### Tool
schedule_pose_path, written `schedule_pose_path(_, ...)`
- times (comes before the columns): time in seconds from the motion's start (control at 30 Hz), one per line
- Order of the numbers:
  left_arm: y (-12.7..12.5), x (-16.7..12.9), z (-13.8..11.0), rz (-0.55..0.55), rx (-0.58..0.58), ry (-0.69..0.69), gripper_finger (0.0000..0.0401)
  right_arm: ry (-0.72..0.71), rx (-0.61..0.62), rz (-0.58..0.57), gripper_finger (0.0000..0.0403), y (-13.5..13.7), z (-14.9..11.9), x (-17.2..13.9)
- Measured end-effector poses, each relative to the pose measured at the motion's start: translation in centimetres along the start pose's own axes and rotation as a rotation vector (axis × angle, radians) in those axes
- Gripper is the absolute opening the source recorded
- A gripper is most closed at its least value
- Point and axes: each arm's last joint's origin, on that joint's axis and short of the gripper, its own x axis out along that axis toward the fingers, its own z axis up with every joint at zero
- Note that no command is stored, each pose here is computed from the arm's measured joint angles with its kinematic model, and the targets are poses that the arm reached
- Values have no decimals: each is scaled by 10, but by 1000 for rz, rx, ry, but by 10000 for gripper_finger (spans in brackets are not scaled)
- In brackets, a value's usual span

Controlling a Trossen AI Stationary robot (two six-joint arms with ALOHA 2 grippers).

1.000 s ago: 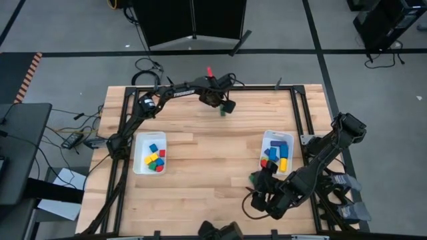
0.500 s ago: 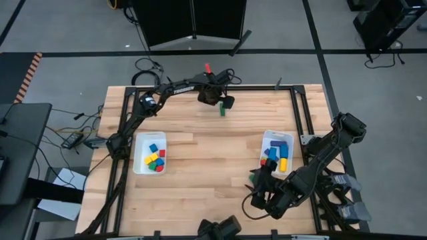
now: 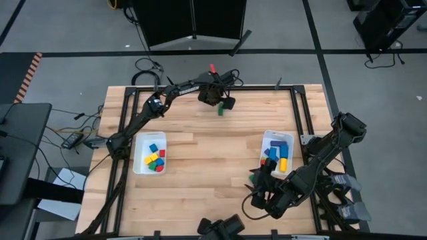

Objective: Sort blocks by size
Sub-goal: Put the blue game piece into the bin

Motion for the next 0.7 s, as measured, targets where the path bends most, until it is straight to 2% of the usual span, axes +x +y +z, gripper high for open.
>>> schedule_pose_path(0.2, 0, -1, -2, 54, 29, -21, 277, -5, 4, 7, 289, 0, 1, 0)
schedule_pose_path(0.4, -4, 0, -7, 102, 122, -21, 219, -8, 9, 12, 289, 1, 1, -1)
schedule_pose_path(0.7, -8, 4, -16, 181, 260, -8, 183, -10, 13, 16, 289, 1, 1, -1)
